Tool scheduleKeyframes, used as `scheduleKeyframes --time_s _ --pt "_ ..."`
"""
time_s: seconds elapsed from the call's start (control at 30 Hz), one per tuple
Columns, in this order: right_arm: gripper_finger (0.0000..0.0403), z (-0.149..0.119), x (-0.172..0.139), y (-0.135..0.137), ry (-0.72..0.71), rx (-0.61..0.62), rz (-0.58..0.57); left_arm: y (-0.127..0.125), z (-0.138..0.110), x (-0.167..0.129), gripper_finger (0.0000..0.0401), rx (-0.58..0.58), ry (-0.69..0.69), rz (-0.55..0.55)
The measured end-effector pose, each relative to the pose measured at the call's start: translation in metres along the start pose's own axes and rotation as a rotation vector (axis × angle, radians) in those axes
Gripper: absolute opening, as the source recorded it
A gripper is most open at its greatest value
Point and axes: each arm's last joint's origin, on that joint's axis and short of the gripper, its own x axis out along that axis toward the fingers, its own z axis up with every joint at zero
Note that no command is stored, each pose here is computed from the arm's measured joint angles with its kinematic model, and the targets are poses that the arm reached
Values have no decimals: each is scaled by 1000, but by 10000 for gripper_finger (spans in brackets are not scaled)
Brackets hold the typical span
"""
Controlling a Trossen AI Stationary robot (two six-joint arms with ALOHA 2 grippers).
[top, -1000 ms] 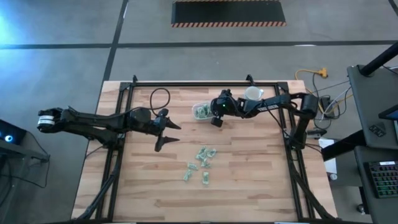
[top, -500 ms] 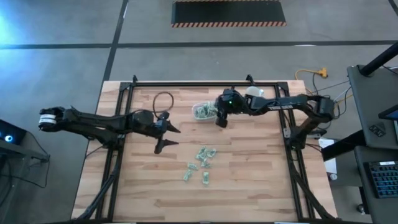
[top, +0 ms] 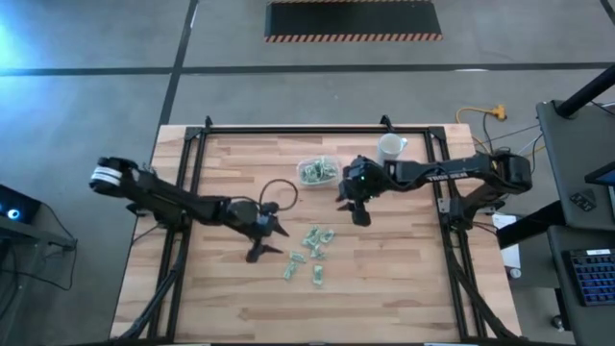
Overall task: Pick and place Stevia / Truvia into bins
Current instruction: Put the stevia packet into the transparent container
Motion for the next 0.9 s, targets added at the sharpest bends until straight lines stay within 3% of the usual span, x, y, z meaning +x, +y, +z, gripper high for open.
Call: scheduleKeyframes --time_s 0.17,0.3,0.6,0.9 --pt "118 -1 5 13 11 -27 28 -8 -4 20 240 31 -43 -9" --pt "118 -4 7 18 20 -21 37 -8 -11 33 240 41 -17 56" --pt "117 -20 12 22 68 16 50 -6 -17 56 239 31 38 68" --pt "114 -32 15 25 102 38 56 -11 -20 59 182 29 68 51"
